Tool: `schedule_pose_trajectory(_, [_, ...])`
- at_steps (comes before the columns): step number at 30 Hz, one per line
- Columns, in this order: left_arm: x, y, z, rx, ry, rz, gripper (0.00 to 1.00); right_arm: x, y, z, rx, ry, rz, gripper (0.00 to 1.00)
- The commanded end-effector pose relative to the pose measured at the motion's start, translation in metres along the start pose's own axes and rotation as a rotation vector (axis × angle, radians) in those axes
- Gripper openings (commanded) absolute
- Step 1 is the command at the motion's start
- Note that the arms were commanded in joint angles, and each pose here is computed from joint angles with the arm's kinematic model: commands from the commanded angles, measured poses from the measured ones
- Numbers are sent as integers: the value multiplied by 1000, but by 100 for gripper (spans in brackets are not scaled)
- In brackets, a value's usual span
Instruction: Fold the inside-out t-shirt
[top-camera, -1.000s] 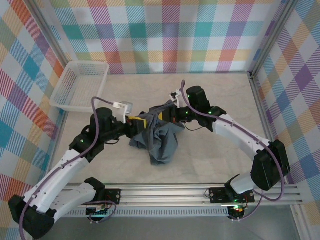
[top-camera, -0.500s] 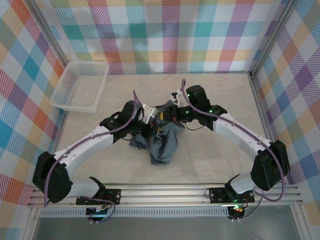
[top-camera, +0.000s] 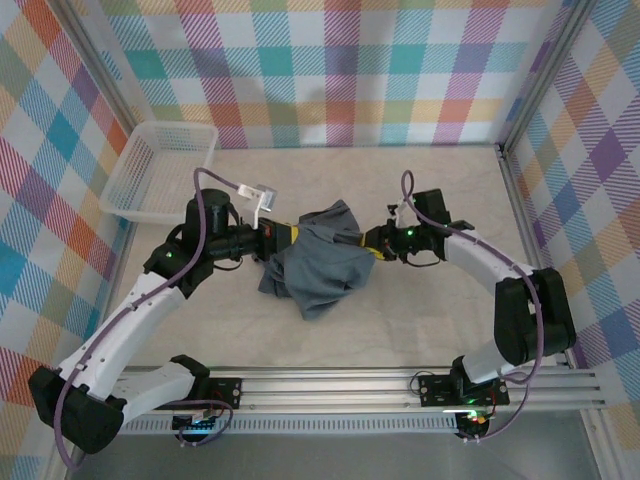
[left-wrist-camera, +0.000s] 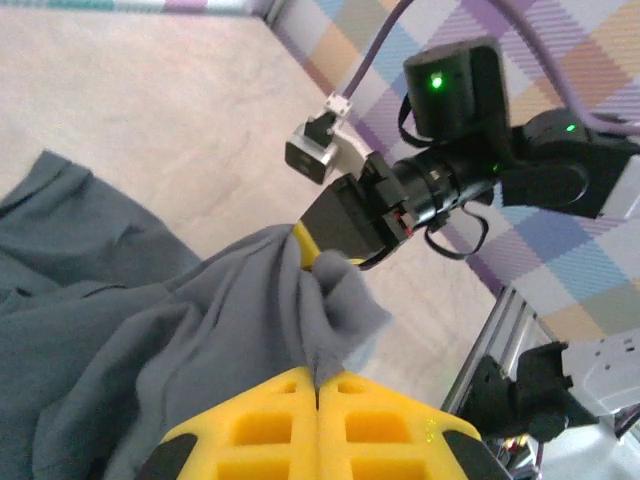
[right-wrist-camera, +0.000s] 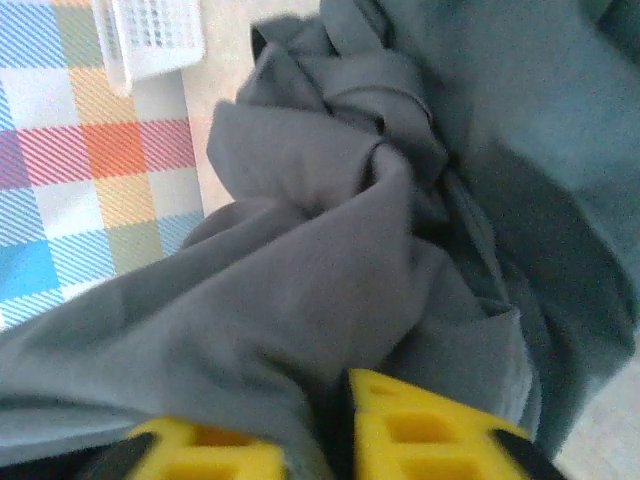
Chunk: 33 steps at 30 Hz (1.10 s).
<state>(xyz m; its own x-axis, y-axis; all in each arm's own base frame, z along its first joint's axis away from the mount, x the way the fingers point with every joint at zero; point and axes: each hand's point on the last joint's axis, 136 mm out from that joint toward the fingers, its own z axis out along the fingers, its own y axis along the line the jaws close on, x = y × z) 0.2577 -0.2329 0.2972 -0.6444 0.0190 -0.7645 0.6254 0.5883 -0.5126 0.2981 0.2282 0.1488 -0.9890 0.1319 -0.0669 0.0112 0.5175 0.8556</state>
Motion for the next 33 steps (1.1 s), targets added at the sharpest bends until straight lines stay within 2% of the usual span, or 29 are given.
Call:
schedule_pose_trajectory(1, [20,2,3,25,78,17,0,9,31,-21,-34,-25,-215,48])
schedule_pose_trajectory(2, [22,4,4,24,83,20,0,7,30,-28,28,-80,-295,60])
schedule_pose_trajectory(5, [24,5,6,32,77,29,0,2,40,-44,155,-258,-698,96])
schedule_pose_trajectory(6, [24,4,6,37,72,33,0,2,45,-46,179,-309,-835,100])
schedule_pose_trajectory(8, [22,3,6,41,60,45,0,0,53,-46,210,-381,-1108,100])
schedule_pose_trajectory(10, [23,4,6,39,62,55,0,1,56,-37,214,-343,-1250,100])
schedule_pose_trajectory(12, [24,4,6,40,63,57,0,5,53,-20,213,-224,-1331,100])
schedule_pose_trajectory(16, [24,-2,5,69,70,61,0,5,44,16,221,-61,-1362,93])
schedule_pose_trajectory(21, [21,-5,2,76,63,74,0,23,57,59,72,62,-1349,80])
schedule_pose_trajectory(24, [17,-9,-1,82,50,91,0,41,64,71,-7,136,-1303,59])
schedule_pose_trajectory(25, [14,-8,-3,67,39,100,0,49,68,70,-47,154,-1282,49])
schedule_pose_trajectory(28, [5,13,-8,-77,3,110,0,65,79,55,-113,173,-1257,21])
schedule_pose_trajectory(29, [-3,25,-11,-155,-18,102,0,68,85,46,-117,159,-1251,6])
schedule_pose_trajectory(30, [-10,35,-14,-215,-39,88,0,68,91,37,-121,141,-1235,0])
schedule_pose_trajectory(31, [-19,48,-17,-281,-68,66,0,66,100,24,-127,105,-1204,0])
schedule_pose_trajectory(33, [-34,63,-19,-329,-113,31,0,66,122,-1,-156,30,-1151,0])
